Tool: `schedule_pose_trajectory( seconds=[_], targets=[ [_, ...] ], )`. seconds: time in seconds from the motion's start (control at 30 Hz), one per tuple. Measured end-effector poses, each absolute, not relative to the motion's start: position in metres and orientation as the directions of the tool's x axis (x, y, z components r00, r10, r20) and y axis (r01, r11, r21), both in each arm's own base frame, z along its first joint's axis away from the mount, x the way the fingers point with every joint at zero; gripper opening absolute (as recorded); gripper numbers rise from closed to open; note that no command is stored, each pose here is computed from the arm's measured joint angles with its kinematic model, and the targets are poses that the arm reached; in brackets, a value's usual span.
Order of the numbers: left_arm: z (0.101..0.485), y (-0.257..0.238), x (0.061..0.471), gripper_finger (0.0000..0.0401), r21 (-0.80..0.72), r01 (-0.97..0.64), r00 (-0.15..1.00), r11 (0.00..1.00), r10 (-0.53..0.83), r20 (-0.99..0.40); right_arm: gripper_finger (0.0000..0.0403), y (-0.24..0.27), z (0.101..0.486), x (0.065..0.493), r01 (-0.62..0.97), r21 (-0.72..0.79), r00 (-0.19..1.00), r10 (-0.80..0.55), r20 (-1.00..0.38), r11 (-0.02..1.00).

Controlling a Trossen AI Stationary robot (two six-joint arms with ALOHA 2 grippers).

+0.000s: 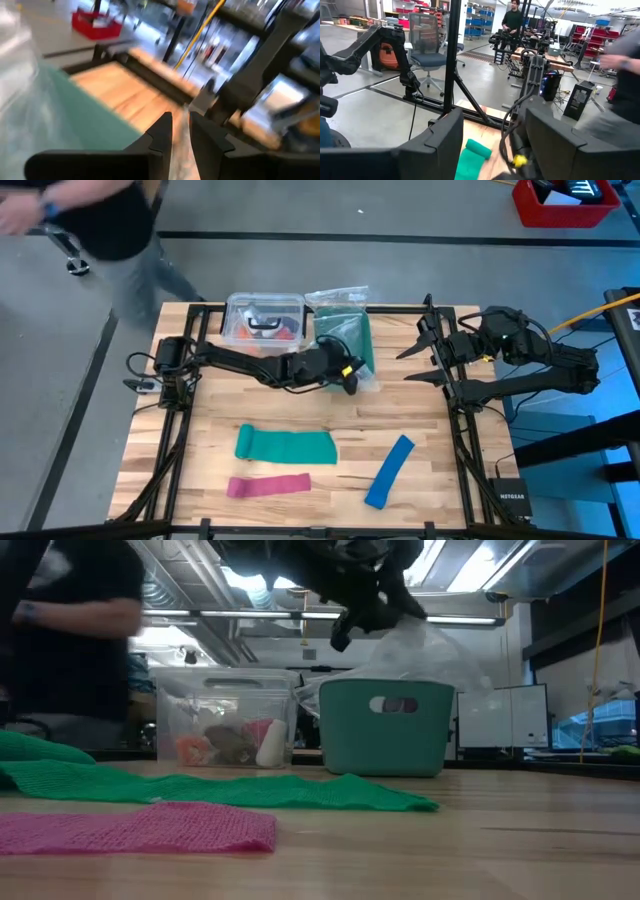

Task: Roll bandage
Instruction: Put the transparent zip bag into the green bin, then return to Home Position

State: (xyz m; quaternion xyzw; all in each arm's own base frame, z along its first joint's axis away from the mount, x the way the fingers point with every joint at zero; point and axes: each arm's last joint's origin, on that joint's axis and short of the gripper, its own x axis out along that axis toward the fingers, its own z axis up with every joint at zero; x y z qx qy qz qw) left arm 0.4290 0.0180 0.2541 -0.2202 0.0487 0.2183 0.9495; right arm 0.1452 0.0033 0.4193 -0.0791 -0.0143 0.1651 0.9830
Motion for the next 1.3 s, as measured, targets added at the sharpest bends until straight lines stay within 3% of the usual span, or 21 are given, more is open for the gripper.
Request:
schedule_pose_trajectory(
  seconds=[0.27, 0.43, 0.6, 0.97, 1.13, 1.3],
  targets=[
    [0.269, 0.026, 0.43, 0.0043, -0.603, -0.355, 0.911, 0.714, 0.409, -0.051, 0.0215, 0.003, 0.419, 0.145, -0.324, -0.158, 0.945, 0.328, 0.001, 0.933],
    [0.268, 0.024, 0.43, 0.005, -0.589, -0.358, 0.912, 0.725, 0.406, -0.055, 0.0215, 0.005, 0.419, 0.144, -0.384, -0.156, 0.922, 0.388, -0.004, 0.91],
    [0.271, 0.031, 0.43, 0.0076, -0.591, -0.351, 0.908, 0.726, 0.419, -0.024, 0.0215, 0.007, 0.419, 0.141, -0.429, -0.157, 0.901, 0.433, -0.007, 0.89],
    [0.322, 0.05, 0.411, 0.0165, -0.594, -0.248, 0.857, 0.765, 0.459, 0.234, 0.0215, 0.008, 0.423, 0.125, -0.433, -0.204, 0.894, 0.448, 0.03, 0.878],
    [0.375, 0.048, 0.375, 0.0172, -0.495, -0.262, 0.831, 0.828, 0.454, 0.32, 0.0215, 0.008, 0.428, 0.111, -0.414, -0.236, 0.896, 0.44, 0.068, 0.879],
    [0.426, 0.033, 0.303, 0.0172, -0.194, -0.399, 0.882, 0.896, 0.433, 0.187, 0.0215, 0.01, 0.434, 0.073, -0.38, -0.289, 0.887, 0.435, 0.155, 0.879]
  ],
)
